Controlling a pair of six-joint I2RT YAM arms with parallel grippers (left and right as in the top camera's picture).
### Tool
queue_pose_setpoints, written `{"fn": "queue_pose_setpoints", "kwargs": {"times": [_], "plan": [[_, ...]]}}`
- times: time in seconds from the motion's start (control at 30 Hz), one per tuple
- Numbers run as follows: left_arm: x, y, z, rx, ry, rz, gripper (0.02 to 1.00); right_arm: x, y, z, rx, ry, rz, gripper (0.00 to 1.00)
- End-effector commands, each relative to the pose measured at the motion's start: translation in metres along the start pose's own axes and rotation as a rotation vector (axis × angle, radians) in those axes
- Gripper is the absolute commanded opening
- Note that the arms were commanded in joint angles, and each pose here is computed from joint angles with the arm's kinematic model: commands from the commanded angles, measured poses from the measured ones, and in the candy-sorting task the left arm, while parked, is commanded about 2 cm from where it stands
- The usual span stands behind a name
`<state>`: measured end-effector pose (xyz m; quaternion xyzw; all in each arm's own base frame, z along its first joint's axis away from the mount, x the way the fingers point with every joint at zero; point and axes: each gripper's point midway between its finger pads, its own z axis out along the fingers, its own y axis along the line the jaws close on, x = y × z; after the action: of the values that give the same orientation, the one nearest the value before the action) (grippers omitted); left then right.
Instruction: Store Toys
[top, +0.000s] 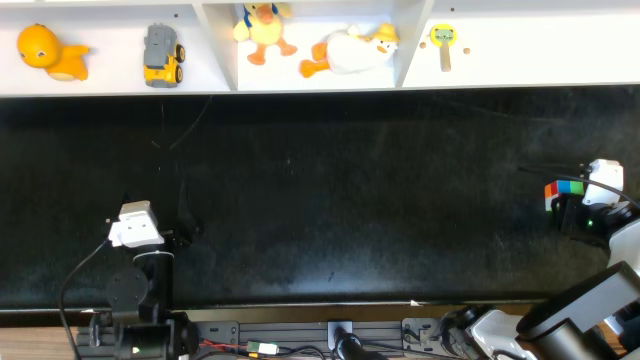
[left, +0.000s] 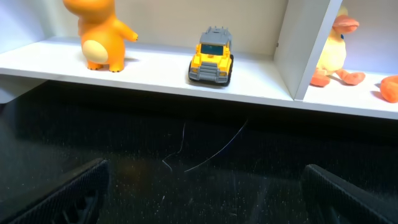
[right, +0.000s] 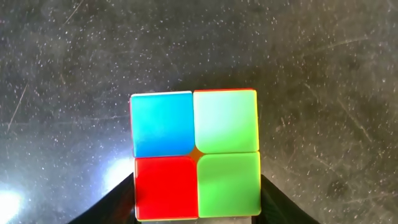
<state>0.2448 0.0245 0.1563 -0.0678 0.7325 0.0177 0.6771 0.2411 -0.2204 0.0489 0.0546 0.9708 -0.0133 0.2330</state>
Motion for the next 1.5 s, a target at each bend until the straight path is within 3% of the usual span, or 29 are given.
{"fn": "queue_pose_setpoints", "kwargs": {"times": [0.03,0.27,0.43,0.6,0.9,1.23,1.5], "plan": [[-0.001,-0.001,0.000,0.003,-0.007,0.019,0.998,-0.001,0.001,0.002,-0.002,-0.002,-0.008,0.476],[-0.001,-0.001,0.000,0.003,-0.007,0.019,0.998,-0.008,0.003,-0.003,0.031,-0.001,-0.046,0.421],[-0.001,-0.001,0.000,0.003,-0.007,0.019,0.998,-0.039,0.012,-0.024,0.086,-0.089,-0.135,0.397],[-0.001,-0.001,0.000,0.003,-0.007,0.019,0.998,-0.094,0.025,-0.044,0.127,-0.194,-0.225,0.380],[-0.001,-0.001,0.000,0.003,-0.007,0.019,0.998,-0.176,0.041,-0.072,0.154,-0.363,-0.298,0.378],[-0.001,-0.001,0.000,0.003,-0.007,0.019,0.998,-0.243,0.052,-0.040,0.121,-0.364,-0.317,0.367],[-0.001,-0.001,0.000,0.003,-0.007,0.019,0.998,-0.272,0.070,-0.006,0.100,-0.344,-0.343,0.349]]}}
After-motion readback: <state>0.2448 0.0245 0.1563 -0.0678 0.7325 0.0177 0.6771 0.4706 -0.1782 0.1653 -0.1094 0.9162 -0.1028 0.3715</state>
